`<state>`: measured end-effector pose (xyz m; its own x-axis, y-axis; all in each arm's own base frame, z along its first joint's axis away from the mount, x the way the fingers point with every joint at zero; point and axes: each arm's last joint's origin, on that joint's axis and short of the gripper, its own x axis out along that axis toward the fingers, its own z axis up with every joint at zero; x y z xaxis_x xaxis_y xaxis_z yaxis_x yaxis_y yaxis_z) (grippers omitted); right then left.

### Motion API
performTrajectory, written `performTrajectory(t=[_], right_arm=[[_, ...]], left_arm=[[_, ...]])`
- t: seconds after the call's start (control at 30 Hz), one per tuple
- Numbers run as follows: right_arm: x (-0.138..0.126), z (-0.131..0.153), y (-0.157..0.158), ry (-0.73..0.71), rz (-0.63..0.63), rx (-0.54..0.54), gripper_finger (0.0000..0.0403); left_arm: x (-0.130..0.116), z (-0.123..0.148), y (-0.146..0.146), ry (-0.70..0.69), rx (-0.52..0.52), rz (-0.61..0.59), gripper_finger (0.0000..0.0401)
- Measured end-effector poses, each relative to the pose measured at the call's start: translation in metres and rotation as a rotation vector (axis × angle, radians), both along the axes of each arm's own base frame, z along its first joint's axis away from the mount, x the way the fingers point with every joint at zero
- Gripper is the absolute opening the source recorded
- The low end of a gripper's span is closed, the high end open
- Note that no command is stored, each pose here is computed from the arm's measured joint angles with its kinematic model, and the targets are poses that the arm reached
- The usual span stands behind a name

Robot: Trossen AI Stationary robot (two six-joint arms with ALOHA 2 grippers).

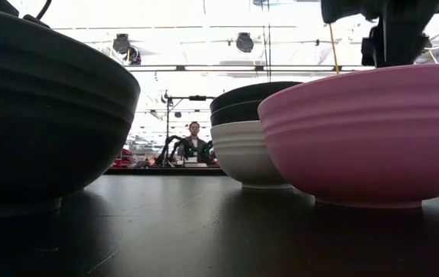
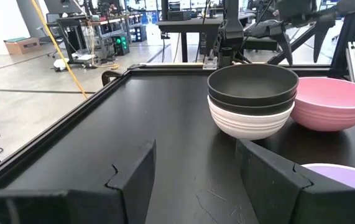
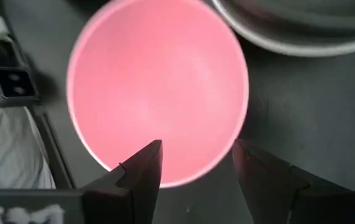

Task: Nest bowls inside each other
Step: Stack the pink bowl into the black bowl

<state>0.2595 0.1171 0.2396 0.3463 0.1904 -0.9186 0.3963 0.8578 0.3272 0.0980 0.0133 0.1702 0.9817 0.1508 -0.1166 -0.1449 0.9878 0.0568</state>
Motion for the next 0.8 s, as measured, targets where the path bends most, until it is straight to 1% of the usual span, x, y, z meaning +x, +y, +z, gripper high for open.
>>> performTrajectory(t=[0.2, 0.6, 0.8], right_arm=[[0.006, -0.015, -0.004, 0.079, -0.013, -0.013, 0.019], [0.007, -0.017, -0.007, 0.074, -0.01, -0.015, 0.019], [0.005, -0.036, -0.007, 0.074, -0.015, 0.067, 0.0189]], left_arm=[[0.0, 0.0, -0.001, 0.0, 0.001, -0.024, 0.0225], [0.0, 0.0, -0.001, 0.0, 0.01, -0.027, 0.0225], [0.0, 0.0, -0.001, 0.0, 0.01, -0.028, 0.0225]])
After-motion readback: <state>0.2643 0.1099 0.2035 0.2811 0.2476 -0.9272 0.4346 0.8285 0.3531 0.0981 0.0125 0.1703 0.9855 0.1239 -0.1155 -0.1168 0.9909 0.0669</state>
